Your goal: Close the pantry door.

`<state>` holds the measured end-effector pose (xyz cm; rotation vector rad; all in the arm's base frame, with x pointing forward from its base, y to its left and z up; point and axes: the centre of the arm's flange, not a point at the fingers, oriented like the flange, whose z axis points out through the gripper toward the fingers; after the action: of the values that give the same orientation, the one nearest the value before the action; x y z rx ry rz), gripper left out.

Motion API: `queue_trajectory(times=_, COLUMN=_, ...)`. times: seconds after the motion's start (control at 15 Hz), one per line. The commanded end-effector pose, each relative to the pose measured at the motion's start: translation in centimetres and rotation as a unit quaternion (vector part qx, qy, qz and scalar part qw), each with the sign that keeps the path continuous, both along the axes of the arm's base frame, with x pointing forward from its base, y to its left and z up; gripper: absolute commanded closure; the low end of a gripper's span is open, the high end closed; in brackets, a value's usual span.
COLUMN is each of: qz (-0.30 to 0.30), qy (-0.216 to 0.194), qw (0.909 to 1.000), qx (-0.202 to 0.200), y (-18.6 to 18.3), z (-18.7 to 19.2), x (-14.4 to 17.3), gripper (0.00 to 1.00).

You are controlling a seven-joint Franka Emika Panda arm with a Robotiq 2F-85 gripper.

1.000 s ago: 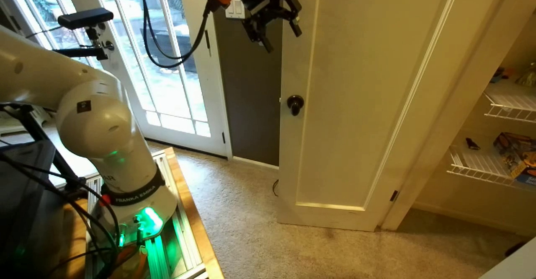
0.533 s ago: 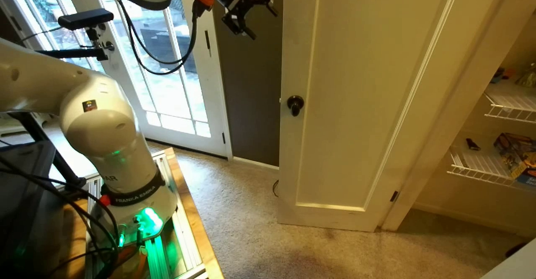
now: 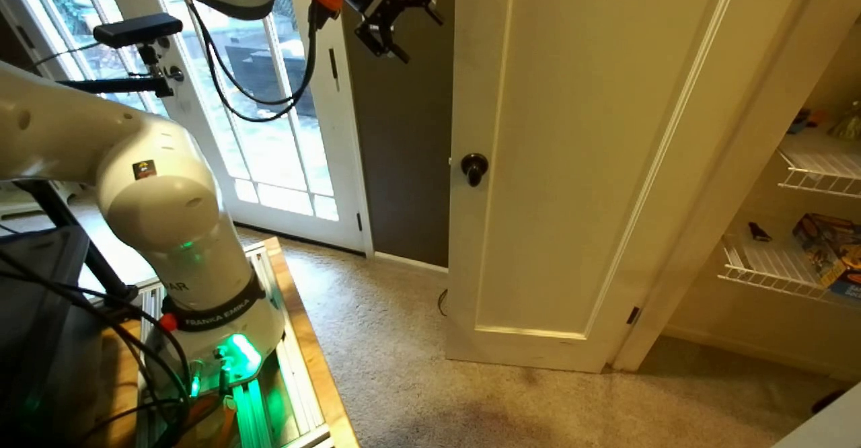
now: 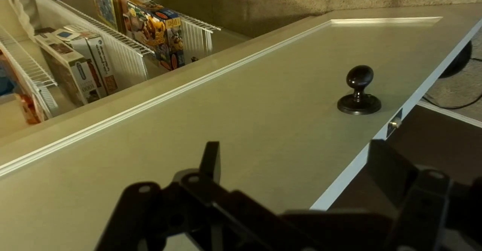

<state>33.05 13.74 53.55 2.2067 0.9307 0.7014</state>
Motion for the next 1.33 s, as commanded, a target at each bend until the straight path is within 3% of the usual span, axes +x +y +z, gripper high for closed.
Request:
queue_trajectory(times=0.0, qz=0.000, qy=0.000, qw=1.0000, qx=0.000, y=0.0, z=0.0, x=0.0, gripper=0.00)
queue_trajectory(times=0.67, qz=0.119, qy=-0.055, qw=0.9898, qx=-0.056, y=9.5, z=1.1, x=3.0, gripper=0.00)
queue_trajectory(times=1.27, qz=0.095, qy=-0.103, qw=0.9860, qx=-0.091, y=14.9, z=1.5, x=7.4, gripper=0.00)
